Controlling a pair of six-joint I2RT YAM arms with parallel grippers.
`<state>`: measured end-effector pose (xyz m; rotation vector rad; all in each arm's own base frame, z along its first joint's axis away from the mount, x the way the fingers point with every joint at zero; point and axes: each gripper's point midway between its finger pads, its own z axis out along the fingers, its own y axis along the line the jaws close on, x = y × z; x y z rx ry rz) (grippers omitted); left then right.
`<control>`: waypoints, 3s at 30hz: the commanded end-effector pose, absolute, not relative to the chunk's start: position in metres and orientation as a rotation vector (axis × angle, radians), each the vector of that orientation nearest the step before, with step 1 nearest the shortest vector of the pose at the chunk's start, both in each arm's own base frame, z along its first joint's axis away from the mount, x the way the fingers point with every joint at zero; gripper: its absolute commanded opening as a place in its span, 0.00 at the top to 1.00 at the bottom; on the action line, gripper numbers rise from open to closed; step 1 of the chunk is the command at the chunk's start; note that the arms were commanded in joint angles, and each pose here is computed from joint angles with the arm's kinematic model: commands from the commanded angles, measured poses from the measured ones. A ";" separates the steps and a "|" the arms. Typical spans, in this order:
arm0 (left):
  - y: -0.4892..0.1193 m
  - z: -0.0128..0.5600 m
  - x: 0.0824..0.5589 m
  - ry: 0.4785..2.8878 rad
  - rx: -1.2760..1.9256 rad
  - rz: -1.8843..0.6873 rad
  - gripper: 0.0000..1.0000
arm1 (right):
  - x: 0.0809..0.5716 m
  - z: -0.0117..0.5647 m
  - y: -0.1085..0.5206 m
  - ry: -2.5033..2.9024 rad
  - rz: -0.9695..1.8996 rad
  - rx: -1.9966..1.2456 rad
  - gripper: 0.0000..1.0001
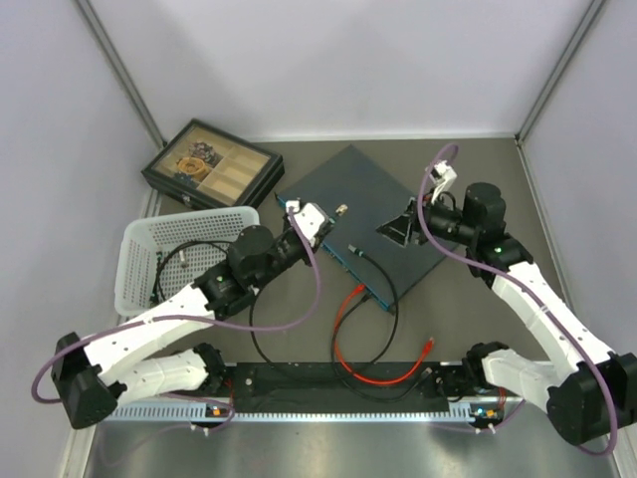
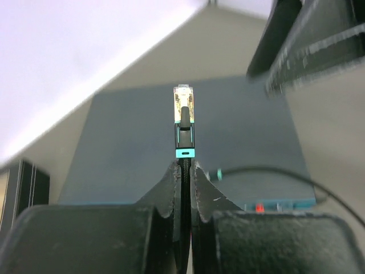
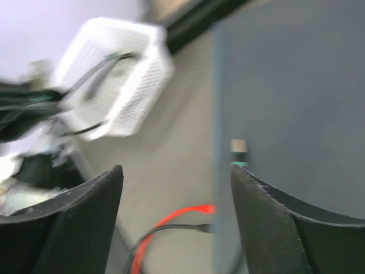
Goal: Insert the plug into the switch port
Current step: Pick up the connector from the center of the board, then adjust the switch port at the center of the board.
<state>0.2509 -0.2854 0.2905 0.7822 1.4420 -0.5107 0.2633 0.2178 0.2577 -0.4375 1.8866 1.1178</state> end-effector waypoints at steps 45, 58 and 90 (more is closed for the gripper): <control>-0.298 0.092 0.262 1.983 0.541 -0.768 1.00 | 0.208 0.086 0.188 2.200 0.991 -0.009 0.05; -0.288 0.088 0.322 1.897 0.362 -0.720 1.00 | 0.205 0.081 0.198 2.207 1.061 -0.025 0.04; -0.279 0.116 0.358 1.860 0.493 -0.763 1.00 | 0.226 0.101 0.204 2.225 0.876 -0.131 0.04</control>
